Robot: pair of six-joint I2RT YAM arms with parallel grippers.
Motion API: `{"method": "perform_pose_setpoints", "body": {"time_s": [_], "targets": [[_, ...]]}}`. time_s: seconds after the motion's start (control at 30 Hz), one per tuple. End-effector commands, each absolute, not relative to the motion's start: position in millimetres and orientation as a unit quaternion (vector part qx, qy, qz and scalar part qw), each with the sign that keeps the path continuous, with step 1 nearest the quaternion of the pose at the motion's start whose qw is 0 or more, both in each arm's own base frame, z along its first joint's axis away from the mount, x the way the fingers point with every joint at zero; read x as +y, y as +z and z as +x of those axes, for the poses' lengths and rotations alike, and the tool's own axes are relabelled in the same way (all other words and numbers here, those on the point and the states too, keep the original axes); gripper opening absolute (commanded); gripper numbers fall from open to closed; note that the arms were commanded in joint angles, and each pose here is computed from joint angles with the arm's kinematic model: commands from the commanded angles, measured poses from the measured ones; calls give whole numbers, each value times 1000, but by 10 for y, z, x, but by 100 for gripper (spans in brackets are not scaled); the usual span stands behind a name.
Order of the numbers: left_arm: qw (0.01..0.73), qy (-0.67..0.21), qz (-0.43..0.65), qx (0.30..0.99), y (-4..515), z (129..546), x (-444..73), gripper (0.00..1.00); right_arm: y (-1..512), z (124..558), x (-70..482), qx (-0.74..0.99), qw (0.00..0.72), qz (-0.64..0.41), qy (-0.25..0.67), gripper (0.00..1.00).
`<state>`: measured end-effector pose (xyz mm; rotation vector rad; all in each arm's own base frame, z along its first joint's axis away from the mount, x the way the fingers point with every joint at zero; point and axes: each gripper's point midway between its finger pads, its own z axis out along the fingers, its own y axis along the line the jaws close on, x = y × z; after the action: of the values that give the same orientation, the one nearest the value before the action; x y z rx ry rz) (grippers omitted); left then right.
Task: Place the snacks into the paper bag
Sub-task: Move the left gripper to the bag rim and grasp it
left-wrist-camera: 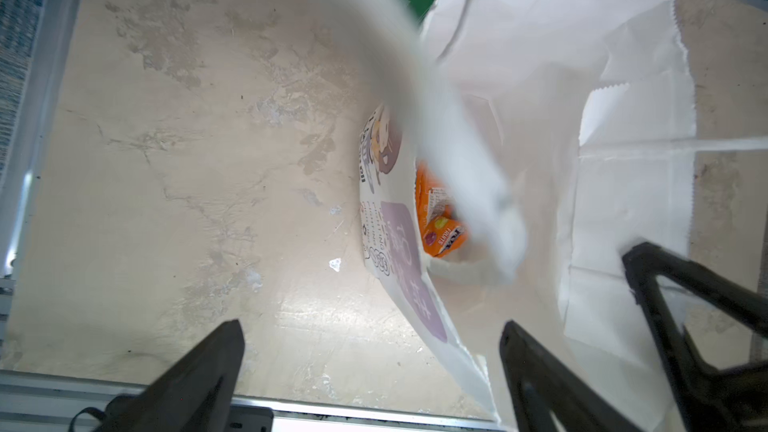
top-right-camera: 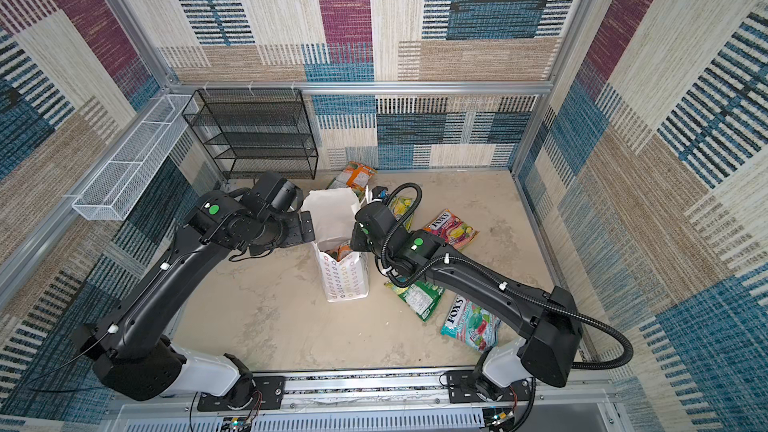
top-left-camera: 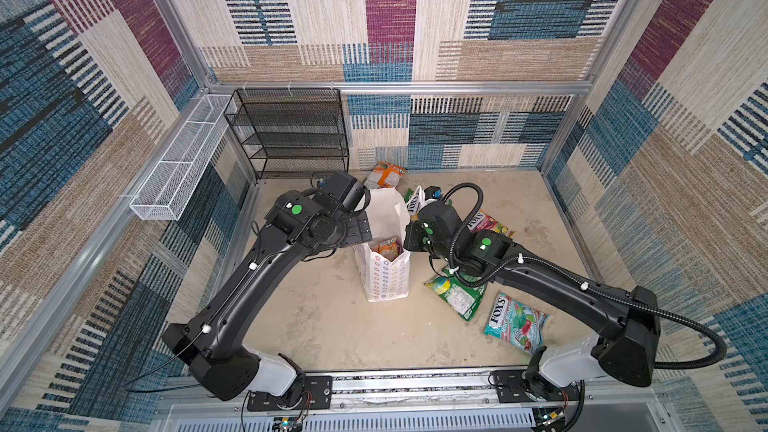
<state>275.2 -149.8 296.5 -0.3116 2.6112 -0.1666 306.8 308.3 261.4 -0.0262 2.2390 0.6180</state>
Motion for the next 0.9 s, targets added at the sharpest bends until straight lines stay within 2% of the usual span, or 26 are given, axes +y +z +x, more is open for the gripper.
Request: {"method": "perform_pose_setpoints", "body": {"time_s": [0.0, 0.13, 0.37, 0.5, 0.57, 0.77, 0.87], "targets": [[256, -99, -137, 952, 2946, 2953, -1686, 100, 2675, 3088, 3077, 878, 410, -8, 249, 0], [242, -83, -163, 953, 2786, 3077, -1662, 91, 2669, 3082, 3069, 878, 410, -9, 248, 0], [228, -71, -182, 954, 2623, 3194, -1660, 67, 2684, 3068, 3027, 876, 414, -7, 246, 0], [222, -66, -184, 955, 2571, 3216, -1634, 46, 2682, 3070, 3029, 876, 416, -10, 245, 0], [222, -70, -183, 955, 2564, 3226, -1638, 30, 2675, 3076, 3042, 876, 415, -12, 245, 0], [219, -82, -177, 956, 2549, 3261, -1644, 0, 2703, 3089, 3100, 874, 416, -20, 252, 0], [222, -93, -168, 956, 2585, 3297, -1657, 0, 2755, 3105, 3145, 870, 419, -25, 258, 0]]}}
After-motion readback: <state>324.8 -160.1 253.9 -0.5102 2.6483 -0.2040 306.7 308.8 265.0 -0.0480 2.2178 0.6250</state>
